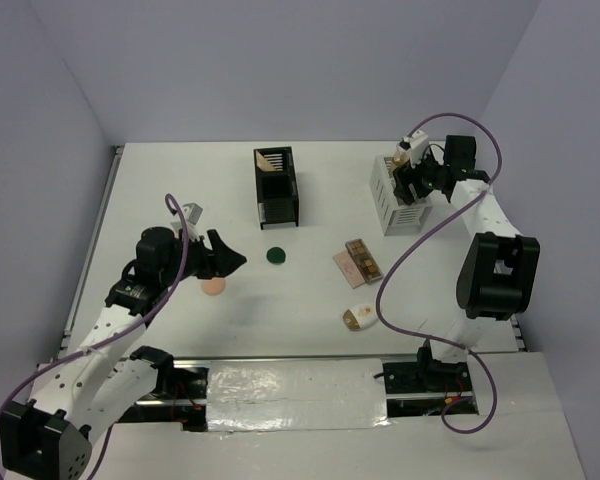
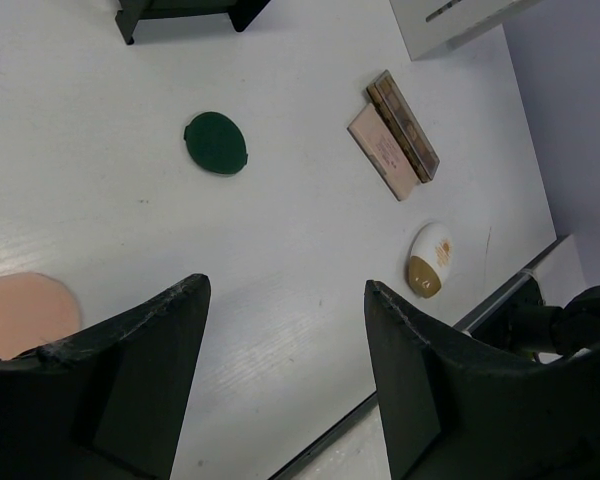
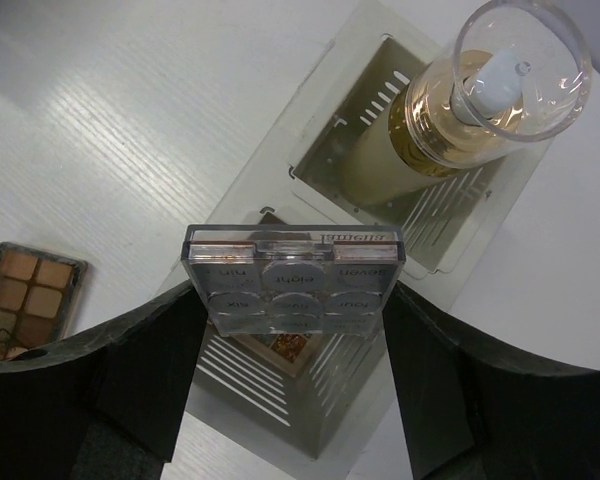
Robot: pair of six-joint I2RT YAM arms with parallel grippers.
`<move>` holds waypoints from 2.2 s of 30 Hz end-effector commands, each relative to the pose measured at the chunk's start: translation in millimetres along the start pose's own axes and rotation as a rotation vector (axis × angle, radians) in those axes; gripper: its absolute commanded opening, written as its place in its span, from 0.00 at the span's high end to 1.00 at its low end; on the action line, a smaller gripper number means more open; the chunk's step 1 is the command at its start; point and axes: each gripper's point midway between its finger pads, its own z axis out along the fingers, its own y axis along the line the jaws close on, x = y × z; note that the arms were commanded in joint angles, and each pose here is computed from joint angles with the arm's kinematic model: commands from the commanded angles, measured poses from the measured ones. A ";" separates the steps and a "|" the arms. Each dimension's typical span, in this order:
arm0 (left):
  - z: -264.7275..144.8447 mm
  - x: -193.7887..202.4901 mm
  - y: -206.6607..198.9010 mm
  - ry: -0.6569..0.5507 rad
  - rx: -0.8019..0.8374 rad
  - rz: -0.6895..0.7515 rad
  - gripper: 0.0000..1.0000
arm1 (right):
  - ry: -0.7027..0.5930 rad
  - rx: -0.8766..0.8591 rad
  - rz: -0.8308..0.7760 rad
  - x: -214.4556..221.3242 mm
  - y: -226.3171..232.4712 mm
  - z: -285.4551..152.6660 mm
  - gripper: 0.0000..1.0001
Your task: Organize the makeup
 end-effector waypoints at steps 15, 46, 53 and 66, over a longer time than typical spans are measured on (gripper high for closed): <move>13.4 -20.3 -51.5 -0.018 0.162 0.054 0.50 | -0.177 0.168 -0.084 -60.8 -2.8 -78.4 0.00; 90.5 20.9 -95.6 0.091 -0.037 0.182 0.41 | 0.505 -0.060 0.280 66.4 187.2 8.8 0.13; 65.2 15.3 -80.1 0.058 -0.096 0.202 0.37 | 0.545 -0.064 0.292 69.5 181.5 39.0 0.17; 34.0 20.0 -62.3 0.012 -0.125 0.158 0.36 | 0.605 -0.052 0.301 91.4 181.1 57.1 0.21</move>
